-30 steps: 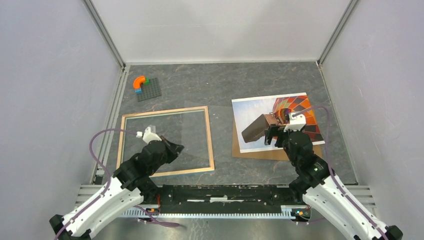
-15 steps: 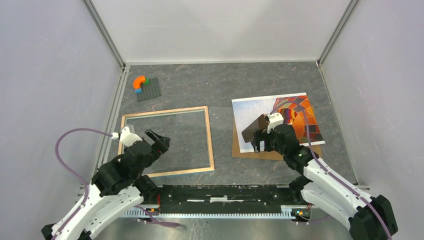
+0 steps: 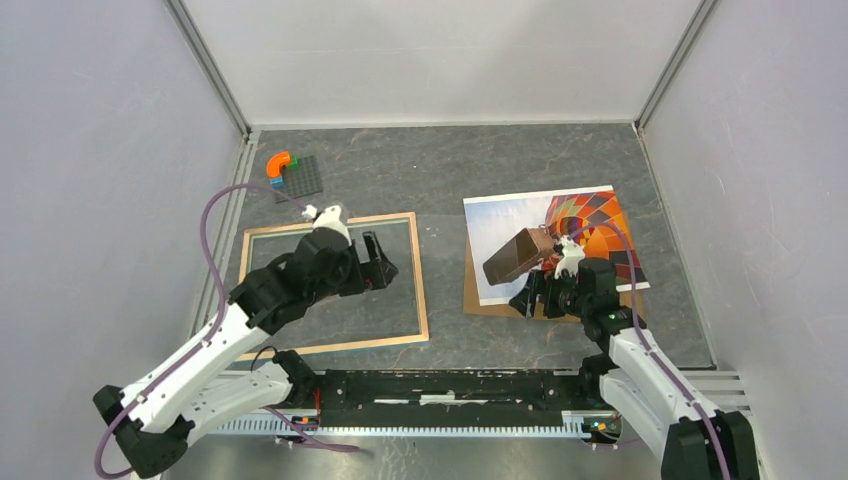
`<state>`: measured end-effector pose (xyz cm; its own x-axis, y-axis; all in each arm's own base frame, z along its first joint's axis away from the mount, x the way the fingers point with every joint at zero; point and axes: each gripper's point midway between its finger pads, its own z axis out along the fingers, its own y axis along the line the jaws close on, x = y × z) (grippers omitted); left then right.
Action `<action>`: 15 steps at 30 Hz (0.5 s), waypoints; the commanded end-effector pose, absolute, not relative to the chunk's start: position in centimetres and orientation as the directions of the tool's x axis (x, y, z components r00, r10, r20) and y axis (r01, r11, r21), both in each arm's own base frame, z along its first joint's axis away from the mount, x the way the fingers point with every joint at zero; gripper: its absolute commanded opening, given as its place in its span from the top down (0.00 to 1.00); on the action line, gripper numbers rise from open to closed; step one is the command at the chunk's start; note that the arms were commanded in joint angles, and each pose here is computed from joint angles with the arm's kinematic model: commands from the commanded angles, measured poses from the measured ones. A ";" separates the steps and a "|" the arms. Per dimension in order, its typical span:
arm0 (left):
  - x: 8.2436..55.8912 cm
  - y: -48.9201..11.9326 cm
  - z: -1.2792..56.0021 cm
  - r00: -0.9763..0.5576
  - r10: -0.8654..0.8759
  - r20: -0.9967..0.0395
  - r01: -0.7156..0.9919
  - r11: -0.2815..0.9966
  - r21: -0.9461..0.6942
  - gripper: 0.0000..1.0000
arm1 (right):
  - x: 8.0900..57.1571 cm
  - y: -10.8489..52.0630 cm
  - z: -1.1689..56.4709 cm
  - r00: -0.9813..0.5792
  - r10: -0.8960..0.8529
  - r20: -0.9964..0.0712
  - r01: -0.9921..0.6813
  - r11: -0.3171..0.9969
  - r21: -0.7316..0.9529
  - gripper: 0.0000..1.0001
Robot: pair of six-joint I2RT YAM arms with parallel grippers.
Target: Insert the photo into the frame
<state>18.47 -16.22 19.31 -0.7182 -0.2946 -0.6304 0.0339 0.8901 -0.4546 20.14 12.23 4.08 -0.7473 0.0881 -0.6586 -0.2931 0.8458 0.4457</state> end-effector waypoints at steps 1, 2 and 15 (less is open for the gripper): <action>19.7 -20.4 26.4 -0.668 -0.195 -0.718 0.297 0.816 -0.497 0.00 | 17.2 13.5 3.0 -0.811 0.108 -0.575 -0.290 0.779 0.556 0.07; 20.1 -21.1 27.3 -0.662 -0.182 -0.727 0.324 0.806 -0.496 0.00 | 16.6 13.6 2.7 -0.823 0.112 -0.557 -0.283 0.769 0.573 0.08; 22.4 -27.9 31.4 -0.669 -0.083 -0.739 0.501 0.685 -0.529 0.00 | 14.5 12.6 1.6 -0.854 0.131 -0.503 -0.207 0.802 0.561 0.13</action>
